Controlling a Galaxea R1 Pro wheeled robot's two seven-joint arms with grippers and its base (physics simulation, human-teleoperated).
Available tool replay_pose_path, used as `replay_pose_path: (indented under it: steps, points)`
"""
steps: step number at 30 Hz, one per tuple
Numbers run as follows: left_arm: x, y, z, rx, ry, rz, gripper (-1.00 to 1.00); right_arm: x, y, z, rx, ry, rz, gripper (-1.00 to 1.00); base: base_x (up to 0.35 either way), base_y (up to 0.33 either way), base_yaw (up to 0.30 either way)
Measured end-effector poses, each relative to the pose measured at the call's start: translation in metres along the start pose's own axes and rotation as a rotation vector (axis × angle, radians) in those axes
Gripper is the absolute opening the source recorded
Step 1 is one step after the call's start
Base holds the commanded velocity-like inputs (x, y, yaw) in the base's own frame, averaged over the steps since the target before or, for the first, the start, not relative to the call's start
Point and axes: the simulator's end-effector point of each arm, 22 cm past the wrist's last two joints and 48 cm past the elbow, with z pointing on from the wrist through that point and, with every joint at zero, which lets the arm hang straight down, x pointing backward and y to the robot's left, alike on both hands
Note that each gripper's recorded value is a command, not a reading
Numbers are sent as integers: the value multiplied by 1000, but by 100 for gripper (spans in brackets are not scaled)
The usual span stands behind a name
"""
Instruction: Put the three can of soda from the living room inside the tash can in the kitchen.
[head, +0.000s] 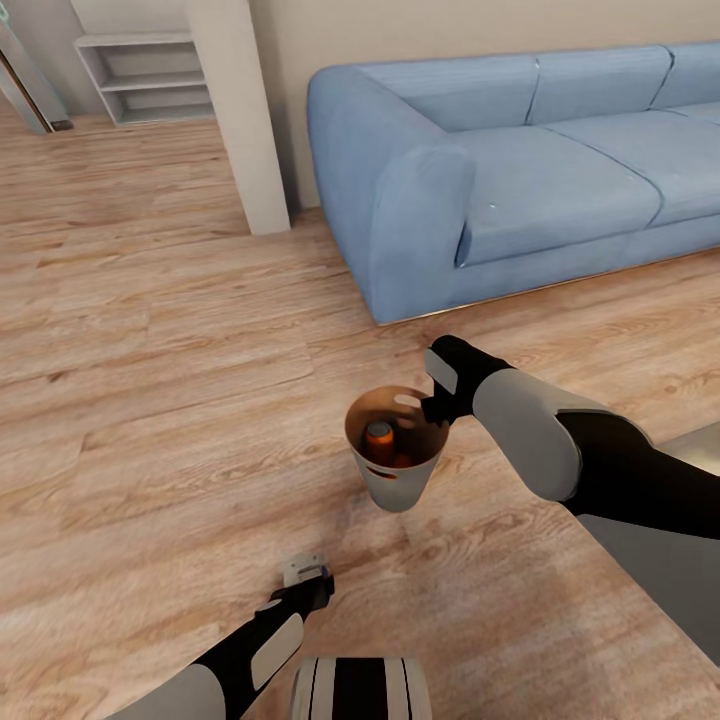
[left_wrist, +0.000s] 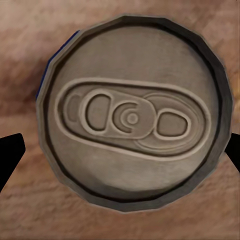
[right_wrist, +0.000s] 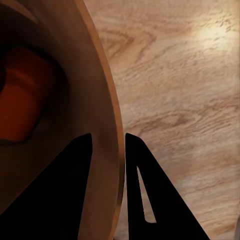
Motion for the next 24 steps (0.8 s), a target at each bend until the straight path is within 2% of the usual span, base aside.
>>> replay_pose_path:
  steps: [24]
  points:
    - [-8, -6, 0, 11, -13, -2, 100, 2, 0, 1, 2, 5, -3, -100, 0, 0, 0]
